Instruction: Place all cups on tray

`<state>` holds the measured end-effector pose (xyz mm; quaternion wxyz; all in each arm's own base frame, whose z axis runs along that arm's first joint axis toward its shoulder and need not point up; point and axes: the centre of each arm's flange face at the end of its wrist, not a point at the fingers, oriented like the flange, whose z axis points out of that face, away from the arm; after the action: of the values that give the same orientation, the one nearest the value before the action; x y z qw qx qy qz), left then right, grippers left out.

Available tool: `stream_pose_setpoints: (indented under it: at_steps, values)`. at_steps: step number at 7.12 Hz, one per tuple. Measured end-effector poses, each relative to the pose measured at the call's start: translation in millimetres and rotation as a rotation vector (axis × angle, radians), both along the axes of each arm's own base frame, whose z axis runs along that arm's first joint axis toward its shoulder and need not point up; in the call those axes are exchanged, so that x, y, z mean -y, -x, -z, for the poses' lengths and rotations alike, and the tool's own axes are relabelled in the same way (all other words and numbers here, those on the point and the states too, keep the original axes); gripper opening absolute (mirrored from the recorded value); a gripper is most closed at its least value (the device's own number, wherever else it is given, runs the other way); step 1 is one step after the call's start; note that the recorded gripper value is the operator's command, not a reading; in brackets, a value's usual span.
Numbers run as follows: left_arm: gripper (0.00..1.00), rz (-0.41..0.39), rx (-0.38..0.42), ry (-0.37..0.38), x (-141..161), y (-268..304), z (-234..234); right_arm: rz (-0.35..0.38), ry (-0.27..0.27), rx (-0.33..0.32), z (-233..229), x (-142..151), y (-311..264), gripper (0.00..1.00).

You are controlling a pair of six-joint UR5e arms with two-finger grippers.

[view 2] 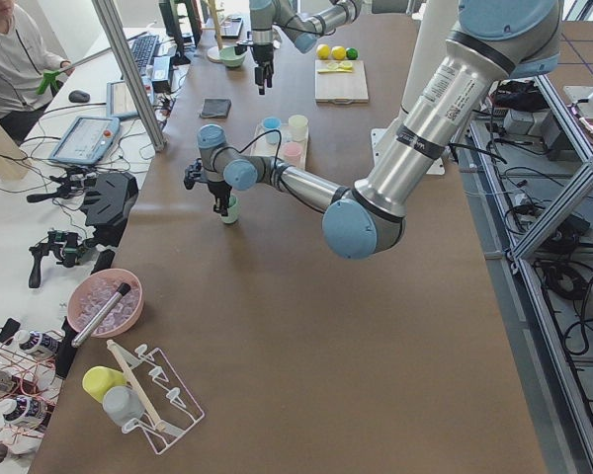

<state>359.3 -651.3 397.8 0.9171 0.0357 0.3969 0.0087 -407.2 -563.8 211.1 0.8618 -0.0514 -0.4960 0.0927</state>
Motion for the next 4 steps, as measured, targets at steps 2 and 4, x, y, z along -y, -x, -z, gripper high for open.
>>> stream_pose_setpoints:
  at_steps: [2, 4]
  values:
    - [0.00, 0.041, -0.086, 0.070, -4, -30, 63, -0.002, -0.009, -0.012, -17, 6, -17, 1.00]
    - [0.00, 0.080, -0.143, 0.144, -22, -76, 128, -0.001, -0.015, -0.033, -39, 10, -29, 1.00]
